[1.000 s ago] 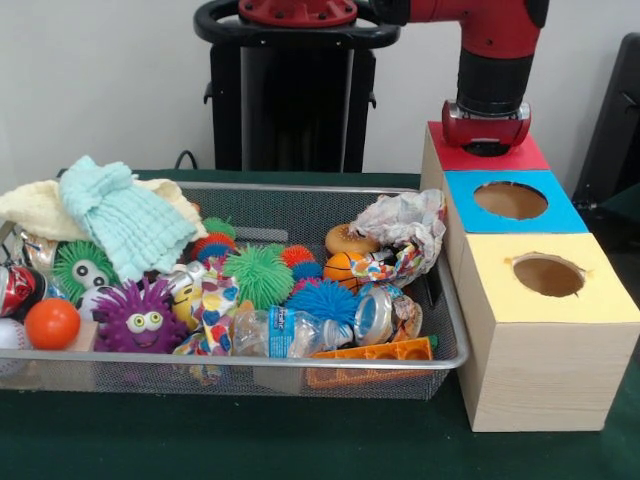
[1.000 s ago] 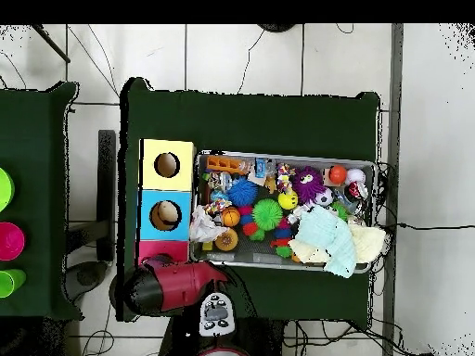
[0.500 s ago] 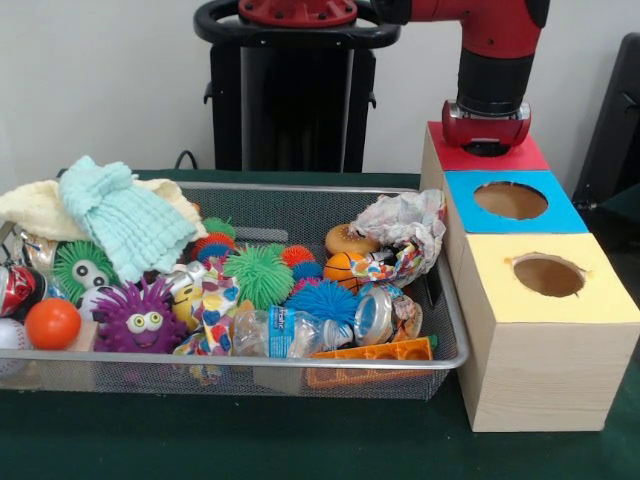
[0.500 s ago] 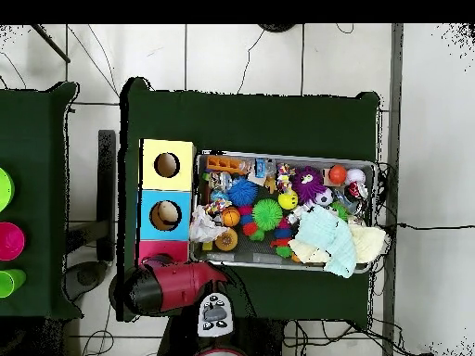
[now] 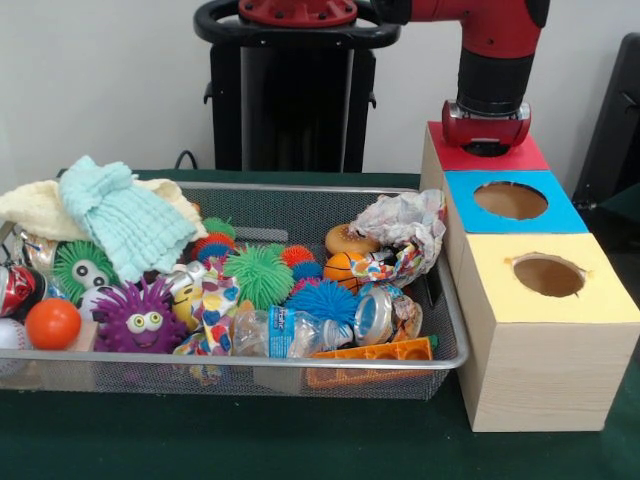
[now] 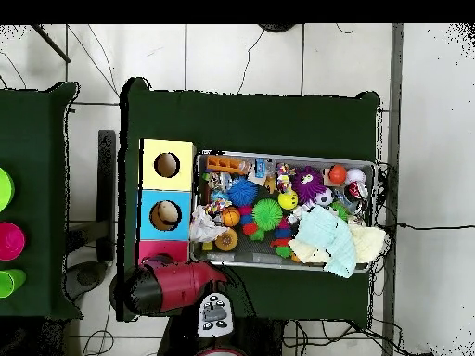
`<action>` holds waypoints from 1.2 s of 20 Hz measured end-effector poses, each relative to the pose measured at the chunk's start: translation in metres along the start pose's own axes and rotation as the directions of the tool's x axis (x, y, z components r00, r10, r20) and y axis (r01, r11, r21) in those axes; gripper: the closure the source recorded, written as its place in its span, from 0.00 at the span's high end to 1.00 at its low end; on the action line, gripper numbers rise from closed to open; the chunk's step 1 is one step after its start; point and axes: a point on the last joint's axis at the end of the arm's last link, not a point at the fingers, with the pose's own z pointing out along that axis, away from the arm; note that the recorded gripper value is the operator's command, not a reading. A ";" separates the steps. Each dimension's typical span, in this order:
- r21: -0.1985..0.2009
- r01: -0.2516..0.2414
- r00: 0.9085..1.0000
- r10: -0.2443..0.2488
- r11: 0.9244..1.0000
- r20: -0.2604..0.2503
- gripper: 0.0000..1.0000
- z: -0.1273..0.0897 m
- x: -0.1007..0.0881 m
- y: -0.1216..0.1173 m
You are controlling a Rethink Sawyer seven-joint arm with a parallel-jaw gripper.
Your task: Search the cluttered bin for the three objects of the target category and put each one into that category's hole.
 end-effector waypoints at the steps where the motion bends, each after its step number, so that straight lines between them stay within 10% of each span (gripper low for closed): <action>1: 0.000 0.000 1.000 0.000 1.000 0.000 1.00 0.000 0.000 0.000; 24: 0.003 -0.003 1.000 0.003 1.000 0.002 1.00 -0.011 -0.004 0.000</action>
